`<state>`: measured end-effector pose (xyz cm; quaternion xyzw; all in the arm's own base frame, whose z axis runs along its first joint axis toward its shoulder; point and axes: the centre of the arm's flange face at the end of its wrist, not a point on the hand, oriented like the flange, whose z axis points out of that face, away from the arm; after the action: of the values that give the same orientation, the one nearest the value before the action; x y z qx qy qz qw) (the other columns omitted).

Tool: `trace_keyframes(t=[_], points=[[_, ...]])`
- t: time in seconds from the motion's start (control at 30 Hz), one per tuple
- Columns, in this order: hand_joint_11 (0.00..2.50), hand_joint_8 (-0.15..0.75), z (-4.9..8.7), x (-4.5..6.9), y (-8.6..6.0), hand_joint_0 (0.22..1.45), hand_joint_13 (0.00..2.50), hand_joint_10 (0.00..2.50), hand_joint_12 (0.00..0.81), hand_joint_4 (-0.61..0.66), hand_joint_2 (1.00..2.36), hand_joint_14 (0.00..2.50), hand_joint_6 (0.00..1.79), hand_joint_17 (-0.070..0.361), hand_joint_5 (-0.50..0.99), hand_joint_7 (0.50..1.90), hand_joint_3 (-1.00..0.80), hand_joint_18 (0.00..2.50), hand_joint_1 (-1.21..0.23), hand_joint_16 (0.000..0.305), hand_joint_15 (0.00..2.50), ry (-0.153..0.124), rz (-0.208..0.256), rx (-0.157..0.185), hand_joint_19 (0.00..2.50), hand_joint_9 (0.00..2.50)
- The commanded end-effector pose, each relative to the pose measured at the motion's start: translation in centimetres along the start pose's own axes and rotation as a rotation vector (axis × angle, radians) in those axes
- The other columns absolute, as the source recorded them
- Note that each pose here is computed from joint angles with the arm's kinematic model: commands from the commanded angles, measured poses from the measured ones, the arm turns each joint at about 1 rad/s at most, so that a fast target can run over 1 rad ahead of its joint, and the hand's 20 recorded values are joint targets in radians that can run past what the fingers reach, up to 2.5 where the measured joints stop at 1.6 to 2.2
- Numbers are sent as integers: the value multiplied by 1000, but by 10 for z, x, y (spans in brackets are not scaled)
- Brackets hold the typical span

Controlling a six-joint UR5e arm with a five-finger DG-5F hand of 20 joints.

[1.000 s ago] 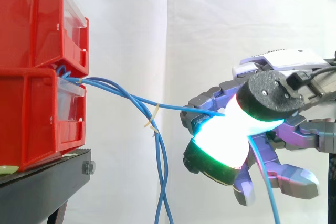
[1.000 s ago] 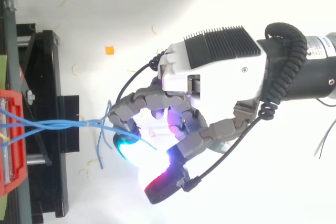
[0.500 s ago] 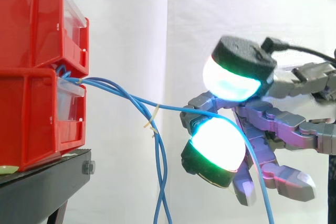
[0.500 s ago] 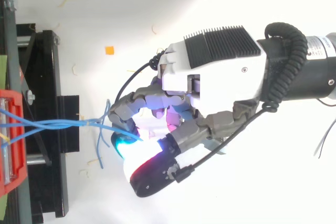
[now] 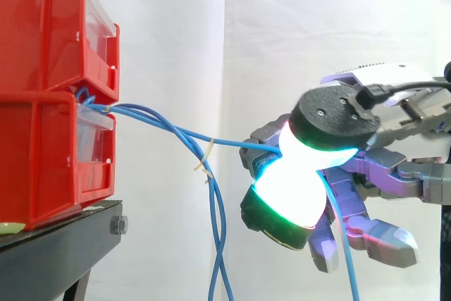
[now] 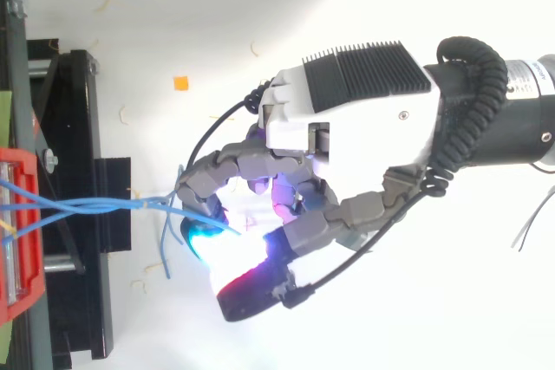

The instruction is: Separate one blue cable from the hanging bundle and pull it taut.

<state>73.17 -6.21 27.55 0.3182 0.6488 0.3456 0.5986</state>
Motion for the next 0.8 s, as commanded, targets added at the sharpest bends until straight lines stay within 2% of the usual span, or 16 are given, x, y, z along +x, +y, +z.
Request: trace_keyframes(t=[0.0, 0.03, 0.1, 0.2, 0.27, 0.33, 0.4, 0.57, 0.6, 0.67, 0.7, 0.77], points=[[639, 153, 0, 0, 0, 606, 1446, 25, 294, 127, 1012, 24, 502, 109, 126, 1337, -323, 844, -818, 48, 754, 0, -2, 0, 721, 2024], [641, 145, 0, 0, 0, 560, 1439, 27, 294, 134, 1007, 24, 502, 108, 125, 1335, -411, 831, -827, 48, 766, 0, -5, 0, 730, 2014], [632, 152, 0, 0, 0, 522, 1447, 25, 302, 148, 1003, 24, 502, 113, 126, 1333, -463, 839, -776, 50, 750, 0, -7, 0, 722, 2020], [593, 136, 0, 0, 0, 492, 1460, 27, 300, 148, 1000, 23, 503, 119, 131, 1281, -500, 862, -546, 53, 733, 0, -10, 0, 702, 2055], [571, 124, 0, 0, 0, 526, 1476, 25, 284, 136, 1000, 22, 504, 112, 133, 1259, -500, 842, -349, 50, 737, 0, -13, 0, 712, 2072], [582, 100, 0, 0, 0, 558, 1480, 24, 275, 125, 1000, 24, 503, 106, 134, 1262, -500, 828, -276, 47, 749, 1, -18, 1, 724, 2076], [582, 97, 0, 0, 0, 585, 1484, 26, 270, 127, 1000, 24, 503, 103, 134, 1262, -500, 830, -274, 46, 750, 0, -22, 0, 738, 2079], [597, 49, 1, -1, 1, 682, 1509, 27, 266, 142, 1004, 25, 503, 100, 135, 1270, -455, 867, -483, 44, 762, -7, -74, -1, 722, 2119], [606, 48, 0, -2, -1, 689, 1510, 27, 266, 144, 1006, 25, 503, 100, 135, 1269, -434, 869, -504, 44, 763, -11, -114, 4, 721, 2123], [616, 47, 0, -3, -2, 704, 1512, 26, 263, 144, 1011, 25, 503, 99, 136, 1274, -372, 884, -551, 44, 754, -14, -149, 7, 718, 2140], [624, 50, 0, -6, -1, 708, 1512, 29, 265, 147, 1013, 23, 503, 99, 137, 1278, -345, 884, -564, 44, 763, -18, -212, 7, 718, 2142], [636, 57, 0, -6, -1, 716, 1512, 27, 265, 144, 1016, 25, 503, 98, 138, 1278, -289, 880, -591, 44, 760, -17, -237, 9, 723, 2142]])
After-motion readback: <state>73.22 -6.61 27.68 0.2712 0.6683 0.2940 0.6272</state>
